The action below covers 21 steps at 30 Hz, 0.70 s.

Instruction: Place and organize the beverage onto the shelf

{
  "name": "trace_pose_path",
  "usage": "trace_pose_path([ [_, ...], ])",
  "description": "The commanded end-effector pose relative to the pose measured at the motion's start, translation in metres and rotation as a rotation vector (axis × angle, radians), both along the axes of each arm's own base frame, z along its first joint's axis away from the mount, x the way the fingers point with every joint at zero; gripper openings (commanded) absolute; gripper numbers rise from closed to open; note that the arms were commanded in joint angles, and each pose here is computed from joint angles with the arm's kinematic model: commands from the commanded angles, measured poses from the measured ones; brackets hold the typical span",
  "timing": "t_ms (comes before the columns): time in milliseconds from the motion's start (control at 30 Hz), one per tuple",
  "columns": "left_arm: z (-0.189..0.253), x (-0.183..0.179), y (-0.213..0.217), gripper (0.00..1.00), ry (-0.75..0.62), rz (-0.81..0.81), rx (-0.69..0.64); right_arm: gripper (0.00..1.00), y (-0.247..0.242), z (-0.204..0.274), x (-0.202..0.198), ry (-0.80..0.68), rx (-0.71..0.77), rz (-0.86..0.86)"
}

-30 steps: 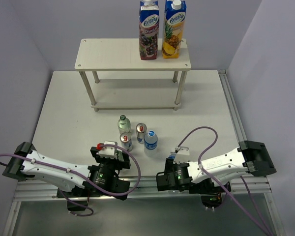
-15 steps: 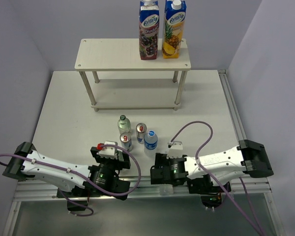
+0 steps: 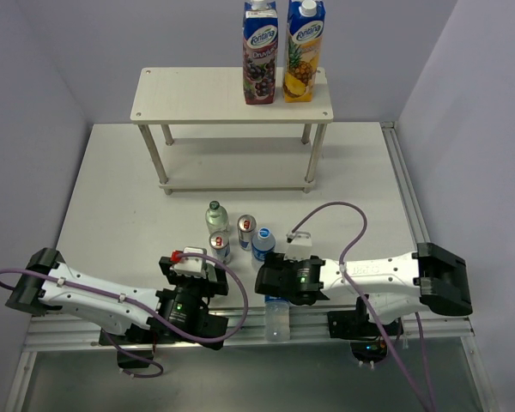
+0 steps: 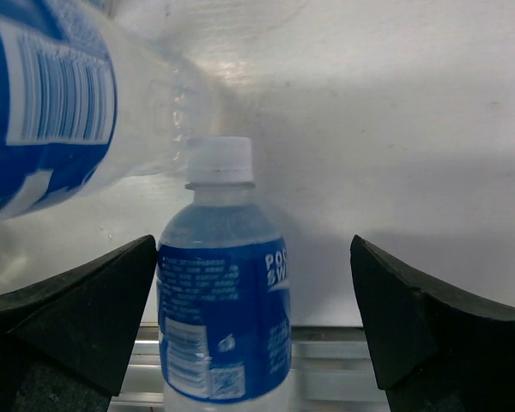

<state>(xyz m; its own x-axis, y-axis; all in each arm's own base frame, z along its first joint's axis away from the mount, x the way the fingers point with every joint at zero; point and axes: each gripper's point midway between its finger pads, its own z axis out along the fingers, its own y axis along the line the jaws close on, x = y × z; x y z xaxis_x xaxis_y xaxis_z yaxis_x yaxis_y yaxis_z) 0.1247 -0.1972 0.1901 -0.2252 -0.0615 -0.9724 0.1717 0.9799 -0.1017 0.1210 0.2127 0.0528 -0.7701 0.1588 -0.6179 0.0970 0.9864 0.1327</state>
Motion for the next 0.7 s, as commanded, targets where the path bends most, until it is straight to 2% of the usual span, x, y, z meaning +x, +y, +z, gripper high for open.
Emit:
trace_pose_path([
  [0, 0.011, 0.001, 0.001, 0.99, -0.021, -0.009, 0.007, 1.00, 0.010, -0.008, -0.006, 0.041, -0.009, 0.046],
  [233, 0.011, 0.000, -0.001, 0.99, -0.022, -0.009, 0.013, 1.00, 0.022, 0.000, -0.016, 0.028, 0.040, 0.097],
  [667, 0.010, 0.000, -0.001, 0.99, -0.021, -0.009, 0.015, 0.84, 0.022, -0.030, -0.020, 0.052, 0.003, 0.091],
])
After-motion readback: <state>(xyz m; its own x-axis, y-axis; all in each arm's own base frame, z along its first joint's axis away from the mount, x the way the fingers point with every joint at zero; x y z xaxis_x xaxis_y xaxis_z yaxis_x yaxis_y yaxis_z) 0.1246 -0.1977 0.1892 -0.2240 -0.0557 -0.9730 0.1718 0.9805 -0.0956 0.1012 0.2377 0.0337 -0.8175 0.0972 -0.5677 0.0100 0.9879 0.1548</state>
